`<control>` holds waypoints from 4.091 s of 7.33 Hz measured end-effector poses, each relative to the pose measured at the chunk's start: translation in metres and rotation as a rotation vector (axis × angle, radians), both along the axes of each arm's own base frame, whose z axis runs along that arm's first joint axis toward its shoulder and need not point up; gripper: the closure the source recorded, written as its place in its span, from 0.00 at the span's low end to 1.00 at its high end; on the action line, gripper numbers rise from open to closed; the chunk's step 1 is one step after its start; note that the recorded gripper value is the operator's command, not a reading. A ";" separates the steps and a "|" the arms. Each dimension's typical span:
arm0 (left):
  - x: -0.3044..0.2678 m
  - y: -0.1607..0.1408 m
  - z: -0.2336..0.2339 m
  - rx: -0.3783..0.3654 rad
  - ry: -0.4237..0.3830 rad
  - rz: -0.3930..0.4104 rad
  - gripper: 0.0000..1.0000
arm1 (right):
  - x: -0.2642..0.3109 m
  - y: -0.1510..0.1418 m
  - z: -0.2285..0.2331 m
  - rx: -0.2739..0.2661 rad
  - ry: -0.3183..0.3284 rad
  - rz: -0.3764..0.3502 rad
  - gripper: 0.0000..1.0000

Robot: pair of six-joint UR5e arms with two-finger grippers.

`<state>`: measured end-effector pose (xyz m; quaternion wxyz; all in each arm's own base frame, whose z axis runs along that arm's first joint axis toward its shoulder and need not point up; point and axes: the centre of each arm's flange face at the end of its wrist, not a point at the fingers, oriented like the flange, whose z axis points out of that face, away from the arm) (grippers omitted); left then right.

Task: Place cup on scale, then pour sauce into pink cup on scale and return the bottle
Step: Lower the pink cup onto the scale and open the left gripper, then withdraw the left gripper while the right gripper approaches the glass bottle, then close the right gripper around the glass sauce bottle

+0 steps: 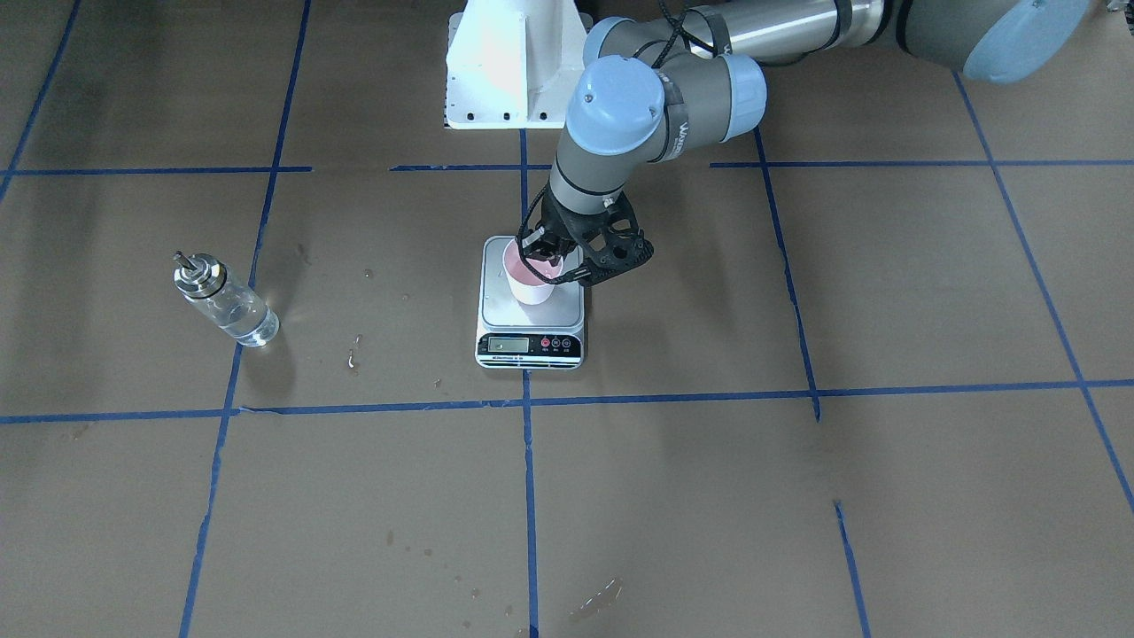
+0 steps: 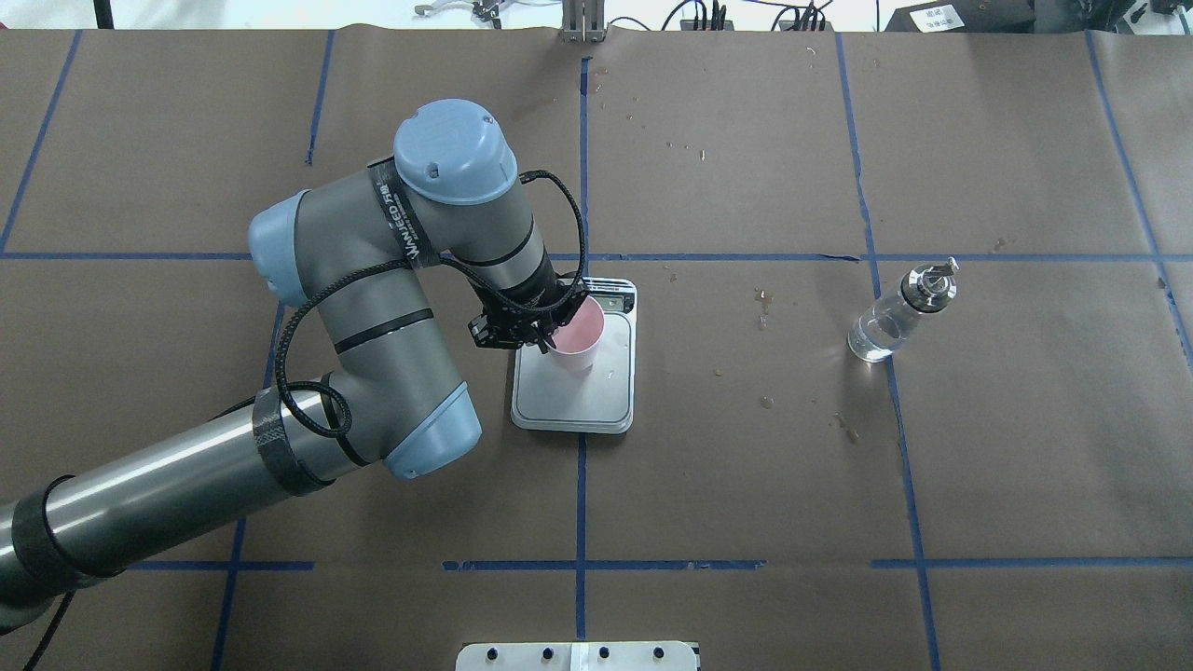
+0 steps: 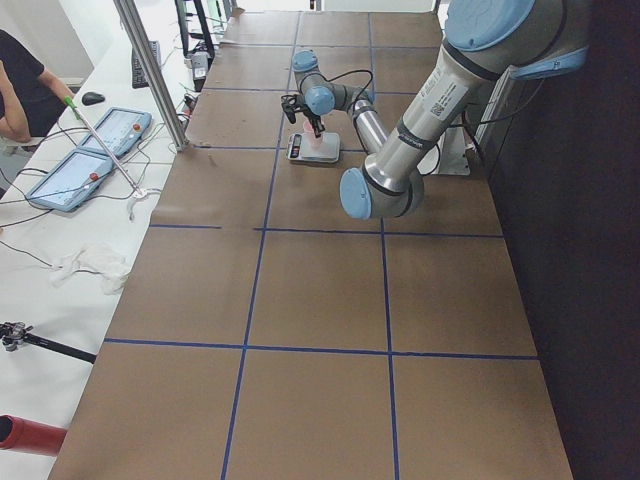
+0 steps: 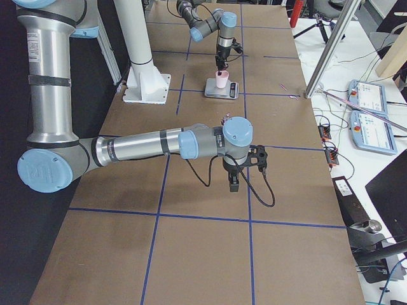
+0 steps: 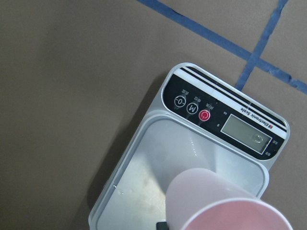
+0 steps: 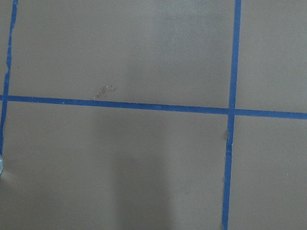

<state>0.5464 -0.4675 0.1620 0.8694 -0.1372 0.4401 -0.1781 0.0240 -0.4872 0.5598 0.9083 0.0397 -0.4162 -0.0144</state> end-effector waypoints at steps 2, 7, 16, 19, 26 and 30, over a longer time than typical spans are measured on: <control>0.000 0.001 0.002 0.002 0.001 0.000 0.00 | 0.000 -0.001 -0.001 0.002 0.000 0.000 0.00; -0.033 0.012 -0.013 0.047 0.026 0.003 0.00 | -0.002 -0.006 -0.013 0.002 -0.023 0.011 0.00; -0.301 -0.052 0.024 0.432 -0.130 0.037 0.00 | -0.186 0.107 -0.225 -0.026 0.031 0.122 0.00; -0.392 -0.085 0.081 0.566 -0.234 0.102 0.00 | -0.278 0.169 -0.236 0.083 0.011 0.280 0.00; -0.458 -0.045 0.283 0.804 -0.298 0.358 0.00 | -0.289 0.175 -0.141 0.390 -0.100 0.457 0.00; -0.521 -0.058 0.355 0.859 -0.351 0.439 0.00 | -0.312 0.172 -0.105 0.512 -0.064 0.488 0.00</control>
